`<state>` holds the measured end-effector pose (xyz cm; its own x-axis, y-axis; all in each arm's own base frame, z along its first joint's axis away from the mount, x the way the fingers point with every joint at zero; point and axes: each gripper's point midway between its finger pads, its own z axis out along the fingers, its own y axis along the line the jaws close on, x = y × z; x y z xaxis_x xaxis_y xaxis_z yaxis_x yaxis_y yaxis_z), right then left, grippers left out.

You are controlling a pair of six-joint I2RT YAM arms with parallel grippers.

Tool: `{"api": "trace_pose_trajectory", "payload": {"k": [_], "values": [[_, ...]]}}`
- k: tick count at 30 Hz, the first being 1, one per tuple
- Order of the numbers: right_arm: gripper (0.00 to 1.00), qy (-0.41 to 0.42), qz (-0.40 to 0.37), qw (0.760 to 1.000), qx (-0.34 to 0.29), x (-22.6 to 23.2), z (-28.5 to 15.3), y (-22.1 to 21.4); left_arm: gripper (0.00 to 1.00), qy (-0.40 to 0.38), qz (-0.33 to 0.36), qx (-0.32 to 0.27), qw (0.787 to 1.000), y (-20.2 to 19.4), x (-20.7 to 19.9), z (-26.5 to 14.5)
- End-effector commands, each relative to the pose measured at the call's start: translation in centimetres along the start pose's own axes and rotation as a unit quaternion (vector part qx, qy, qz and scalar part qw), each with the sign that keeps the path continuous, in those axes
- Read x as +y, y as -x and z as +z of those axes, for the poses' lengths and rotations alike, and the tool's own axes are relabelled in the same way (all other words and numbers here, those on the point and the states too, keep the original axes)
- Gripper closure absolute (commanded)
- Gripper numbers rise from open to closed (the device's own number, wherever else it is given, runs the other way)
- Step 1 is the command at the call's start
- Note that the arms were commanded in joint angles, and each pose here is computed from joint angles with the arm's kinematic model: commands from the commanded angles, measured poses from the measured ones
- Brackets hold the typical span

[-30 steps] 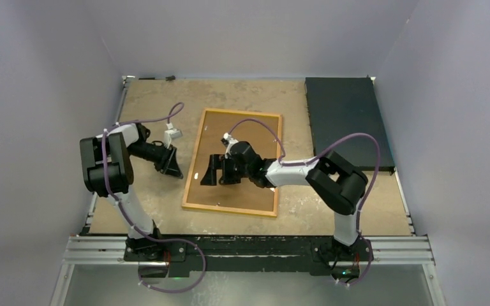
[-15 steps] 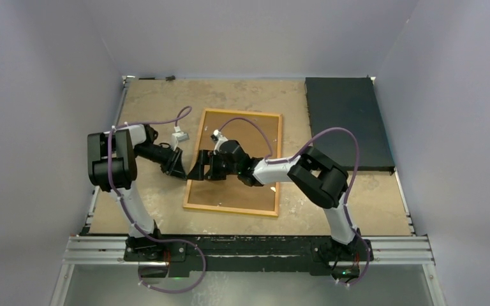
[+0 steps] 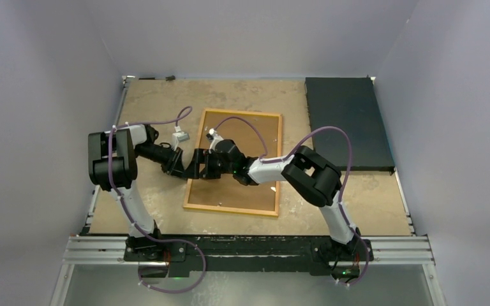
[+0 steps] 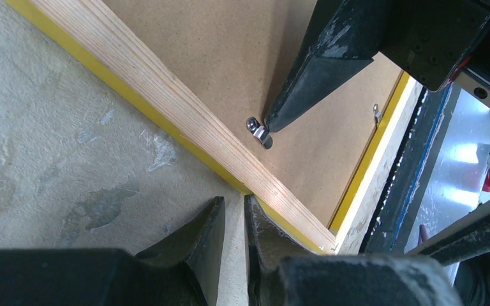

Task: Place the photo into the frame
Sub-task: Install the photo frame at the center of the board, then adjust the photo frame at the center of the board.

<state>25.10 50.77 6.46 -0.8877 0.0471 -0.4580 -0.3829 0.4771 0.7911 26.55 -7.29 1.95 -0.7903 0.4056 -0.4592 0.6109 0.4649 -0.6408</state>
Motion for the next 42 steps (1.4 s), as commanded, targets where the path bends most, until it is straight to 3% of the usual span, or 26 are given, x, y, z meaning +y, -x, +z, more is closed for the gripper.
{"api": "trace_pose_trajectory", "payload": {"k": [1,29,36,38,42], "values": [[0.09,0.003,0.005,1.0,0.02,0.2,0.7,-1.1,0.84,-0.003,0.022,-0.01,1.0,0.7,0.4,0.6],[0.09,0.009,0.012,1.0,0.021,0.3,1.7,-1.3,0.86,-0.009,0.033,-0.008,0.999,1.3,-0.1,0.9],[0.04,0.05,-0.045,0.997,-0.03,4.4,-4.6,4.4,0.87,0.011,0.045,0.003,0.999,1.4,0.6,-0.9],[0.02,0.024,-0.041,0.997,-0.064,2.5,-8.1,7.1,0.86,0.026,0.061,0.011,0.998,1.2,0.8,-1.3],[0.01,-0.085,-0.013,0.988,-0.13,-5.7,-15.8,11.0,0.86,0.066,0.099,0.041,0.992,-0.2,1.1,-0.8]]}}
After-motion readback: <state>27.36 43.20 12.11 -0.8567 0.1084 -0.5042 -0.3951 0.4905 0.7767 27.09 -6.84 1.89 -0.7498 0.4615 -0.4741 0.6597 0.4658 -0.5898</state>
